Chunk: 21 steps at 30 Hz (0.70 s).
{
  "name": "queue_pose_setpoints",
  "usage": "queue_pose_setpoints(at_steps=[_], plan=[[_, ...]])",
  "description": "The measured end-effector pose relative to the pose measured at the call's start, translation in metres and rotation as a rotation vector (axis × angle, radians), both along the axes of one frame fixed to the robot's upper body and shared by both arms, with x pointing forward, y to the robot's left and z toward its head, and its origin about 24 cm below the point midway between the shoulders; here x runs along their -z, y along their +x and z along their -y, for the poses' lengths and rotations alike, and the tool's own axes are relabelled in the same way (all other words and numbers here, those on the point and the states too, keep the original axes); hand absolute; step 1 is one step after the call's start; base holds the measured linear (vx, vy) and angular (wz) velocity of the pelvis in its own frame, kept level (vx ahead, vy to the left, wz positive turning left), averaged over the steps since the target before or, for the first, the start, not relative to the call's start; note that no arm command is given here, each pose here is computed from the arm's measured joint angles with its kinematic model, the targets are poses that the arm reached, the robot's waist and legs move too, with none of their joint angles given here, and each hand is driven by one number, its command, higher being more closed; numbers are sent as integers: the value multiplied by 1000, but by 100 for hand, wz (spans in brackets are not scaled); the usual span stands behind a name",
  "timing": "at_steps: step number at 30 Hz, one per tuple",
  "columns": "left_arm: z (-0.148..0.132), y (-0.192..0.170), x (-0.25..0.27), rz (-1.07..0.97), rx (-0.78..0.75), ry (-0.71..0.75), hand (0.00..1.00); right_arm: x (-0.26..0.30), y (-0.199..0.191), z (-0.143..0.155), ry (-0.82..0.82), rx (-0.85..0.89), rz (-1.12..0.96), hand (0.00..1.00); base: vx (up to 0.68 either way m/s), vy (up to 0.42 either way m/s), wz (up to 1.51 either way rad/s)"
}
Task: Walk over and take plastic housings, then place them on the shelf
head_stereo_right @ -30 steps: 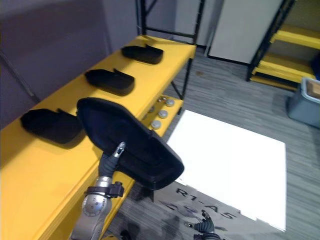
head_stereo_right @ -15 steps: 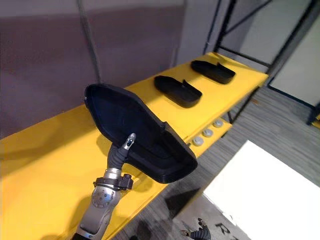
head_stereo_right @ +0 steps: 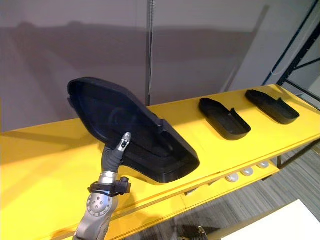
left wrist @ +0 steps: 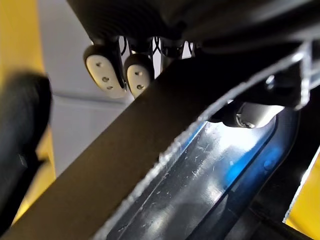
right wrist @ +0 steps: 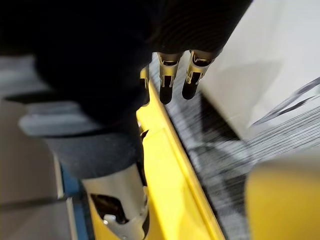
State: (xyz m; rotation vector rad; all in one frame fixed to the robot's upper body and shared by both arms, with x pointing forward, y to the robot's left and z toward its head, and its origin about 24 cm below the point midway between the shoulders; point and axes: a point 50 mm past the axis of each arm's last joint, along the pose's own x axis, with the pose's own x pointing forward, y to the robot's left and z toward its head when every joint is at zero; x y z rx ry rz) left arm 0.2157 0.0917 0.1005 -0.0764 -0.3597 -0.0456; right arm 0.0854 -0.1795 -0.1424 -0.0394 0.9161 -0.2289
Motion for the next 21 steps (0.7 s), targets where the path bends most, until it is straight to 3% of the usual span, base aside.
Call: queue_pose_setpoints(at_steps=[7,12,21], plan=[[-16,0,-3,9,-93,-26,100,-5,21,5,-34,-31,46,0,-40,51,33],[-1,5,9,-39,-32,-19,100,8,2,24,-77,-1,-81,0,6,414,46],[-12,16,13,-46,-55,54,100,7,30,-13,-3,-90,-31,0,-12,287,-2]])
